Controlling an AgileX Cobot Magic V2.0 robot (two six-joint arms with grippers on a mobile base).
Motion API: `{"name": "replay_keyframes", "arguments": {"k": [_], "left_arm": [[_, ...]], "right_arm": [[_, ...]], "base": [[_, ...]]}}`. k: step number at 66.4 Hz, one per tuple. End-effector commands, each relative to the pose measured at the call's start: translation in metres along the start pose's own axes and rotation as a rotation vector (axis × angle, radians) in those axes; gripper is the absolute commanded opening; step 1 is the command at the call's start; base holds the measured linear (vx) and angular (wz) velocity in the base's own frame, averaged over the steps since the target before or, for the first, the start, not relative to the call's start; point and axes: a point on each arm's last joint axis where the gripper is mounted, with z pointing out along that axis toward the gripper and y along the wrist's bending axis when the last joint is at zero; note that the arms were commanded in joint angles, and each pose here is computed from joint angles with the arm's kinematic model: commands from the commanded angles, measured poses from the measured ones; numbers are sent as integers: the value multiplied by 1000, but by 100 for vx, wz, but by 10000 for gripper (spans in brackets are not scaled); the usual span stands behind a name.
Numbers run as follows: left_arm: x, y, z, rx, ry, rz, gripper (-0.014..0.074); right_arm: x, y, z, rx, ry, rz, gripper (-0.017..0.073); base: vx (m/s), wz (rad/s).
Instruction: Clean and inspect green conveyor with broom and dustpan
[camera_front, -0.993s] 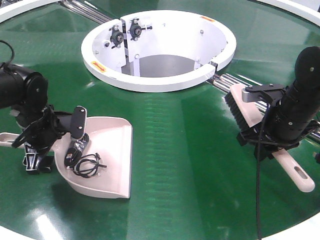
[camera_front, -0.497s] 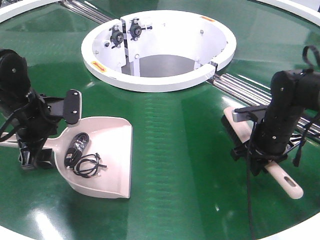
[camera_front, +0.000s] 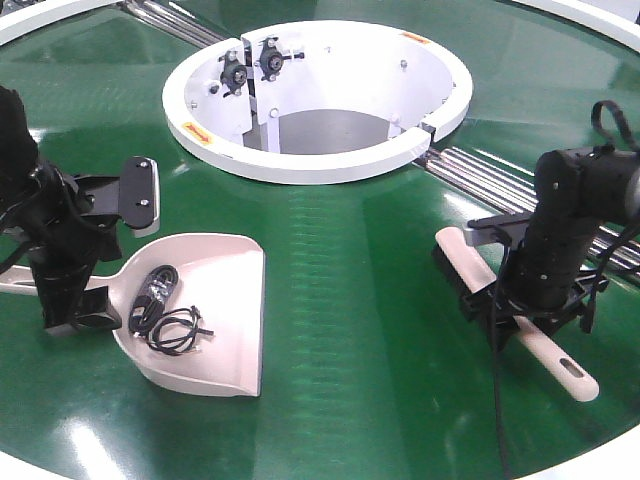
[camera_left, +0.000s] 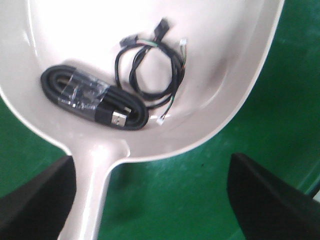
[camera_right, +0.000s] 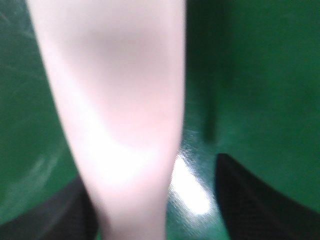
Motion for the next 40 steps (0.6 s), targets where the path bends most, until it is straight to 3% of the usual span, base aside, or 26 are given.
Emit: {"name": "replay_keyframes", "arguments": {"k": [1,11,23,33,40], "left_arm": [[-8,-5,-23,-45,-89,-24,586],[-11,-6,-24,-30,-117,-93,586],[-15,-15,-39,-8,-197,-265,586],[-13,-26,-62,-54,-231,-323,586],[-10,-37,-83,-97,-271,-393,586]], "right_arm": [[4,-3,-40,26,-132,3,559],[15,-3,-71,36,-231,7,584],[35,-1,-114,35,-383,15,582],[64,3,-155,15,-524,20,582],[90,6,-180,25,-668,-2,582]], "base": [[0,0],[0,0],[0,0],[0,0],[0,0]]}}
